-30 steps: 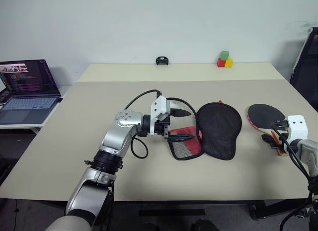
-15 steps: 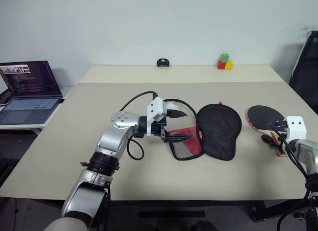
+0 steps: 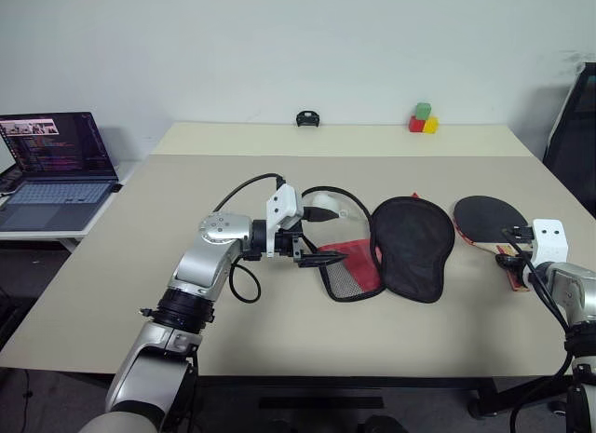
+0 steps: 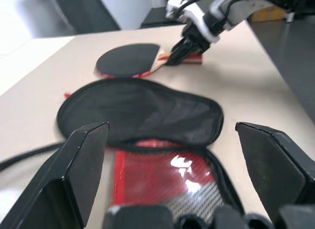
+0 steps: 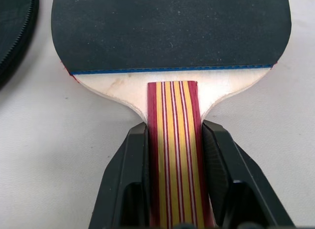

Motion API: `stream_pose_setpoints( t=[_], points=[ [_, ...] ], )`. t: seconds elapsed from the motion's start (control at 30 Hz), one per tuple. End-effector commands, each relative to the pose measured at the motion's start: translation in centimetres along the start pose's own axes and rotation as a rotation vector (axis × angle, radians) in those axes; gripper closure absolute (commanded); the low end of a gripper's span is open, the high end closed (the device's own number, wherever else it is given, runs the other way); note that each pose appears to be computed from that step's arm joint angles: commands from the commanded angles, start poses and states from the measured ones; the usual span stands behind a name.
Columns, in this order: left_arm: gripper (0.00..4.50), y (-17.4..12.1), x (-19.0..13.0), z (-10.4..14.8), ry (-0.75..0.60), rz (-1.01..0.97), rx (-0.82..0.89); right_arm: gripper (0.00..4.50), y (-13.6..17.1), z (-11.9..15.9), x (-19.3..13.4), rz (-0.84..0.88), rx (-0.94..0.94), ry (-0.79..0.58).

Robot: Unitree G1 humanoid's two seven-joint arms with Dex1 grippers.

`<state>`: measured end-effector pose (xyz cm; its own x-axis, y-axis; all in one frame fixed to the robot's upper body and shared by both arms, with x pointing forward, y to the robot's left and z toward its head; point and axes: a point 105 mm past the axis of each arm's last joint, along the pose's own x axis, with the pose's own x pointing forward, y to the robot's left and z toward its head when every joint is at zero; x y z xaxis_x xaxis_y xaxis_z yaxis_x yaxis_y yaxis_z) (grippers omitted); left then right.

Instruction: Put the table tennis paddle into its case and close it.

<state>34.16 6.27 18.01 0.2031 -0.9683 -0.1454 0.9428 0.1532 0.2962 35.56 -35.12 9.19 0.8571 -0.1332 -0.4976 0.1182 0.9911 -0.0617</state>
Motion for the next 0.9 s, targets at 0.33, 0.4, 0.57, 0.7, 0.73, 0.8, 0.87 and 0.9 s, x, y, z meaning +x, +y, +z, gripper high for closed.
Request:
stream_pose_setpoints(
  t=[0.33, 0.4, 0.57, 0.7, 0.73, 0.8, 0.87, 0.9],
  points=[
    [0.00, 0.6, -3.9, -0.4, 0.036, 0.141, 0.003, 3.39, 1.7, 7.3, -5.3, -0.005, 0.042, -0.237],
    [0.00, 0.6, -3.9, -0.4, 0.037, 0.144, 0.001, 3.39, 2.4, 7.5, -5.7, 0.001, 0.046, -0.249],
    [0.00, 0.6, -3.9, -0.3, 0.035, 0.147, -0.002, 3.39, 9.2, 7.2, -6.6, 0.135, 0.127, -0.261],
    [0.00, 0.6, -3.9, -0.3, 0.035, 0.147, -0.002, 3.39, 12.4, 7.4, -7.6, 0.181, 0.232, -0.266],
    [0.00, 0.6, -3.8, -0.3, 0.035, 0.147, -0.002, 3.39, 12.9, 7.5, -7.8, 0.185, 0.251, -0.266],
    [0.00, 0.6, -3.8, -0.3, 0.035, 0.147, -0.002, 3.39, 13.8, 7.6, -8.2, 0.192, 0.270, -0.260],
    [0.00, 0.6, -3.8, -0.3, 0.036, 0.147, -0.002, 3.39, 15.6, 7.2, -8.4, 0.211, 0.307, -0.240],
    [0.00, 0.6, -3.8, -0.3, 0.035, 0.147, -0.002, 3.39, 16.3, 7.1, -8.5, 0.217, 0.320, -0.230]
  ],
)
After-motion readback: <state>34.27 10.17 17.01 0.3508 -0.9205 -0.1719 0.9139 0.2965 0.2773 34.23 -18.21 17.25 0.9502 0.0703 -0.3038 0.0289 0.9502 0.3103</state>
